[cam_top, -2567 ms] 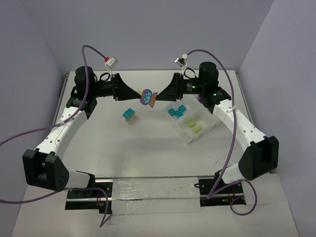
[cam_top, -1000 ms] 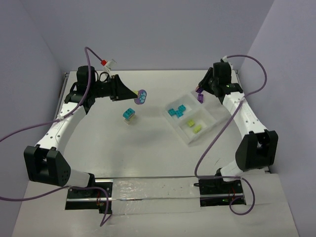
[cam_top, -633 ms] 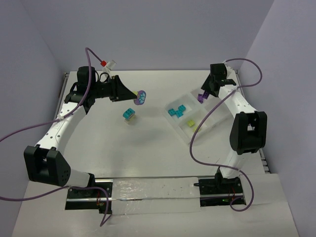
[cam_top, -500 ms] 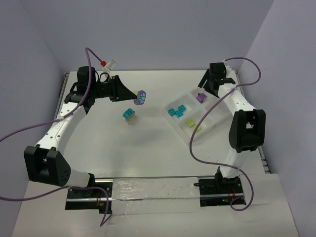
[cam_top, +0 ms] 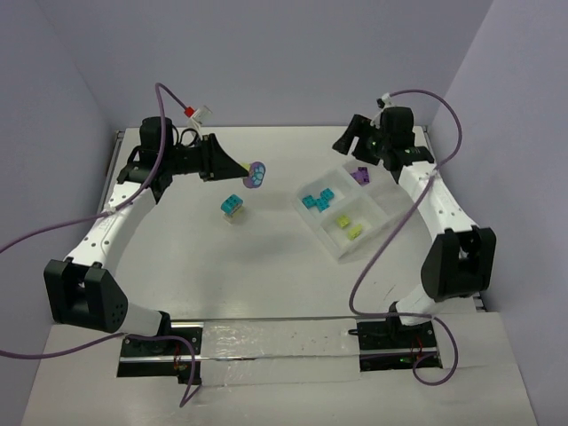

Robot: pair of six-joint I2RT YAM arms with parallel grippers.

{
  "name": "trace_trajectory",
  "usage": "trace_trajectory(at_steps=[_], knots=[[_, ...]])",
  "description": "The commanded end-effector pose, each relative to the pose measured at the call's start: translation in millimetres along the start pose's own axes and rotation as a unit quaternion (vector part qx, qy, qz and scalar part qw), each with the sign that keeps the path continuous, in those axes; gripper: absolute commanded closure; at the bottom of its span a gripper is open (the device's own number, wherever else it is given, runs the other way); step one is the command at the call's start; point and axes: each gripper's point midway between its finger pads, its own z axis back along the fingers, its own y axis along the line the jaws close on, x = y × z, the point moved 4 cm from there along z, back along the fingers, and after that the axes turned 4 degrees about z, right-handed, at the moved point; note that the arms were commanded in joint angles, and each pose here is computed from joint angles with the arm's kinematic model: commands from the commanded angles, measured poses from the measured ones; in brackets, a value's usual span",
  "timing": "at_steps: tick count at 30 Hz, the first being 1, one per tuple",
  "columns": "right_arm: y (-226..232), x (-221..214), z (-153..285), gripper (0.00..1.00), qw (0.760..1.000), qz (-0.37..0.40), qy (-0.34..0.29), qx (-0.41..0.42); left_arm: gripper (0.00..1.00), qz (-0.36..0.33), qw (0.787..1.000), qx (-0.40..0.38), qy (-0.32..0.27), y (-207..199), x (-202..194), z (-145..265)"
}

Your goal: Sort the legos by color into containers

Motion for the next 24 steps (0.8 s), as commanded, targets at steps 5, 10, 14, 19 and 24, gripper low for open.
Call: trace_trajectory(at_steps=[5, 10, 14, 19, 24], knots=[[161, -27, 73, 0.14, 0.914, 0.127, 0.038, 0.382, 1.00, -0.034, 0.997, -0.071, 0.018, -27, 9, -16], [186, -37, 71, 0.14, 0.890, 0.130, 0.066, 0.431, 1.00, -0.043, 0.994, -0.099, 0.026, -37, 8, -21], [191, -42, 62, 0.16, 0.881, 0.120, 0.086, 0.449, 1.00, -0.045, 0.992, -0.118, 0.026, -45, 9, -19], [198, -51, 59, 0.17, 0.867, 0.110, 0.110, 0.473, 1.00, -0.049, 0.990, -0.128, 0.032, -51, 7, -20], [205, -59, 59, 0.25, 0.854, 0.101, 0.126, 0.494, 1.00, -0.051, 0.989, -0.130, 0.038, -52, 4, -21]])
